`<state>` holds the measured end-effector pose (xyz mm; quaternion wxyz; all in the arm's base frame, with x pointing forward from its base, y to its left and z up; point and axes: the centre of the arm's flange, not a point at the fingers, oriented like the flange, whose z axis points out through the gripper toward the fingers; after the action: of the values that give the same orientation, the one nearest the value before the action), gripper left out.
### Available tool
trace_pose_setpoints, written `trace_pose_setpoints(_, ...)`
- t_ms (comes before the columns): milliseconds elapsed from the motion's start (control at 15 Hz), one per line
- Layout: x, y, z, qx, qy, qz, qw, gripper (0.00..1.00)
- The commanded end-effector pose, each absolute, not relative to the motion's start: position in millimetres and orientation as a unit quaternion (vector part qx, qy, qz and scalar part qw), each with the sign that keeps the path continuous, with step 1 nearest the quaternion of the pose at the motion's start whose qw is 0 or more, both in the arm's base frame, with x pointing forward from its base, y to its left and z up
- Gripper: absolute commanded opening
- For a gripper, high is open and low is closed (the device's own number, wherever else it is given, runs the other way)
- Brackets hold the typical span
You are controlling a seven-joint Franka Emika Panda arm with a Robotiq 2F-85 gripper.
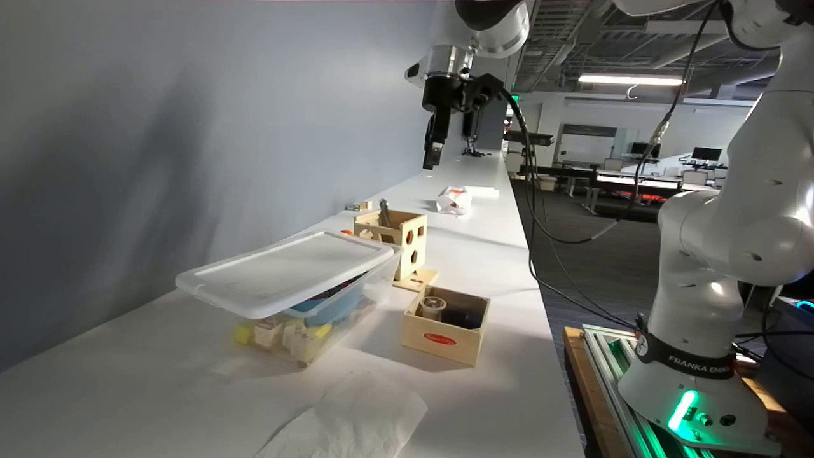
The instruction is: Remove the white lid from the clear container then remove the blue bowl from the container.
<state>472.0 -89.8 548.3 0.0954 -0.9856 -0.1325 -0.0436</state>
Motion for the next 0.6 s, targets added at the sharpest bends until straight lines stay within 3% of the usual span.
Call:
trace_pose_setpoints(0,472.1,-87.4,549.0,-0.985,-0.137,-0.044,0.095,1.0)
trace_pose_setpoints(533,506.0,-5.3,544.2,-0.947,-0.295,-0.115,0.049,1.0)
